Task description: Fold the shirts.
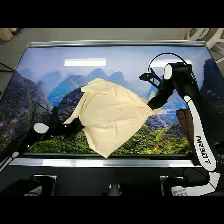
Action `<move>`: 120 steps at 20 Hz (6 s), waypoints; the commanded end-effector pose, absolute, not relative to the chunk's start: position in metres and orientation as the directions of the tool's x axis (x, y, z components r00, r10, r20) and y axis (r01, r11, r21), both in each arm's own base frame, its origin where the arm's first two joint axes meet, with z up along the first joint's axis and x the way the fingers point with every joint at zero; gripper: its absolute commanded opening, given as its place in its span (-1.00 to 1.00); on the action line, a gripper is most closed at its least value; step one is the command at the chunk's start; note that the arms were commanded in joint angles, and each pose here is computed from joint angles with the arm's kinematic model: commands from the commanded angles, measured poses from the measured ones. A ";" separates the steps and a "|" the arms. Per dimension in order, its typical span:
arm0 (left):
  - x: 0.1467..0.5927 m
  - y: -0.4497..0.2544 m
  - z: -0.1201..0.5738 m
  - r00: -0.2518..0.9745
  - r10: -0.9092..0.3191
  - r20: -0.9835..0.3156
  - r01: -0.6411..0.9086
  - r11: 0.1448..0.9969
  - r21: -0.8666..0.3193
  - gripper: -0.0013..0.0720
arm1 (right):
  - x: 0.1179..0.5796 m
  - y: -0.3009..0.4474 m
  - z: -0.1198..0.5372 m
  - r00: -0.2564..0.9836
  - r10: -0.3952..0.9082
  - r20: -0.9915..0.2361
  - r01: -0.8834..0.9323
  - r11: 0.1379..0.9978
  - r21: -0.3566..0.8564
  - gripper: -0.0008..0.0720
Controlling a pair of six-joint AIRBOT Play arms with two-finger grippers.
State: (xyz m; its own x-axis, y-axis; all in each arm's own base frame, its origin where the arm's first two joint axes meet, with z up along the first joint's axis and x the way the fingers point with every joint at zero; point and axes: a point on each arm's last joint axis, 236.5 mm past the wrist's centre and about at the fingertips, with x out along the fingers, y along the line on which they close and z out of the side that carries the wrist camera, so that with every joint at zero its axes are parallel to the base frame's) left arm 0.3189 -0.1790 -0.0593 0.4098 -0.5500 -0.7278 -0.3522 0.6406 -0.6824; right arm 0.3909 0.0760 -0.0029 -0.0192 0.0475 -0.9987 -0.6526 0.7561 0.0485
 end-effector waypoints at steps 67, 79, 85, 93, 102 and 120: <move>0.267 -0.122 0.492 0.876 -0.483 -0.017 0.475 0.867 -0.151 -0.90 | 0.231 0.018 0.478 0.992 0.075 -0.103 -0.116 0.873 -0.475 -0.92; 0.469 -0.132 0.068 0.520 -0.394 -0.758 0.026 0.894 -0.447 -0.89 | 0.510 0.075 0.116 0.509 0.178 -0.842 -0.344 0.939 -0.010 -0.91; 0.472 -0.159 -0.005 0.374 -0.487 -0.790 -0.064 0.836 -0.545 -0.69 | 0.519 0.135 0.025 0.311 0.407 -0.859 -0.345 0.890 0.297 -0.88; 0.373 -0.047 -0.002 0.039 -0.417 -0.908 -0.089 0.904 -0.419 0.70 | 0.422 -0.025 0.013 -0.017 0.293 -0.956 -0.405 0.872 0.274 0.22; 0.253 -0.097 -0.098 -0.104 -0.454 -0.885 -0.124 0.889 -0.441 0.50 | 0.362 -0.034 -0.048 -0.127 0.348 -0.929 -0.273 0.888 0.370 0.18; 0.275 -0.125 -0.093 -0.001 -0.453 -0.892 -0.095 0.888 -0.451 -0.89 | 0.392 0.004 -0.111 0.038 0.445 -0.895 -0.237 0.874 0.424 -0.47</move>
State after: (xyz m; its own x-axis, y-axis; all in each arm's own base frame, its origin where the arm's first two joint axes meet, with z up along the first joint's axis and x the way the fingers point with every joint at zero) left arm 0.2711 -0.1238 -0.0968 -0.0216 -0.4506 -0.8925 -0.0932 0.8897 -0.4469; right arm 0.3848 -0.0088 -0.1045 0.0232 0.4217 -0.9064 -0.2373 0.8831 0.4048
